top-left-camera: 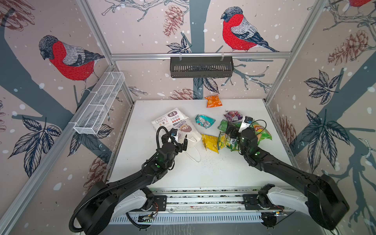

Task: Take the snacks out of the paper bag
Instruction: Reset both arms

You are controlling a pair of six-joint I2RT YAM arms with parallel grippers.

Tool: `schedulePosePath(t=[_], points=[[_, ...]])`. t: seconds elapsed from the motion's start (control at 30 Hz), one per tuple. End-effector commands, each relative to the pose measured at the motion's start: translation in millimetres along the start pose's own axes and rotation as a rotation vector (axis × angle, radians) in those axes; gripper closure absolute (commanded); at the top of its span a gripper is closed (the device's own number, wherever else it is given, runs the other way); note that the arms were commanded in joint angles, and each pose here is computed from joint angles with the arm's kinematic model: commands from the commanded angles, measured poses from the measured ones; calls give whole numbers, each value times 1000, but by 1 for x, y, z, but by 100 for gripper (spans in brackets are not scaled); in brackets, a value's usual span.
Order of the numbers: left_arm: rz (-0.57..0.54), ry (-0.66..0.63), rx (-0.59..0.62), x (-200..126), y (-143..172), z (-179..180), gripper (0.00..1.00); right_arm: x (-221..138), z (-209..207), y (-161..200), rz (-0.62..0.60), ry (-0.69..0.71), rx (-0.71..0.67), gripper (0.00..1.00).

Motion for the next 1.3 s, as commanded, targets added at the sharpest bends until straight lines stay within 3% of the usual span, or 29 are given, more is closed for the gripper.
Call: schedulePosePath(t=[0.0, 0.13, 0.3, 0.47, 0.9, 1.1, 1.27], points=[[-28, 22, 53, -2, -6, -6, 1, -2, -8, -5, -28, 48, -14, 0], [-26, 144, 60, -9, -10, -17, 1, -5, -14, -7, -34, 57, -9, 0], [-11, 132, -21, -13, -15, -16, 1, -9, -19, -9, -33, 53, 1, 0], [131, 168, -62, -15, -12, -26, 1, -12, -23, -6, -27, 41, 22, 0], [434, 80, -110, -32, 8, -21, 1, -21, -41, -7, -30, 23, 110, 0], [381, 274, -167, -56, -11, -32, 2, -22, -48, -8, -22, 11, 128, 0], [180, 255, -243, -76, -38, -16, 2, -24, -57, -7, -36, 40, 136, 0]])
Point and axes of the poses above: each gripper's point midway between its finger pads, its own x axis out along the fingers, its own z axis along the line the jaws close on, y = z × x, the point moved 8 cm from there along -x, back along the fingers, and after that the axes turned 15 degrees about -x, right-handed, at the moved point
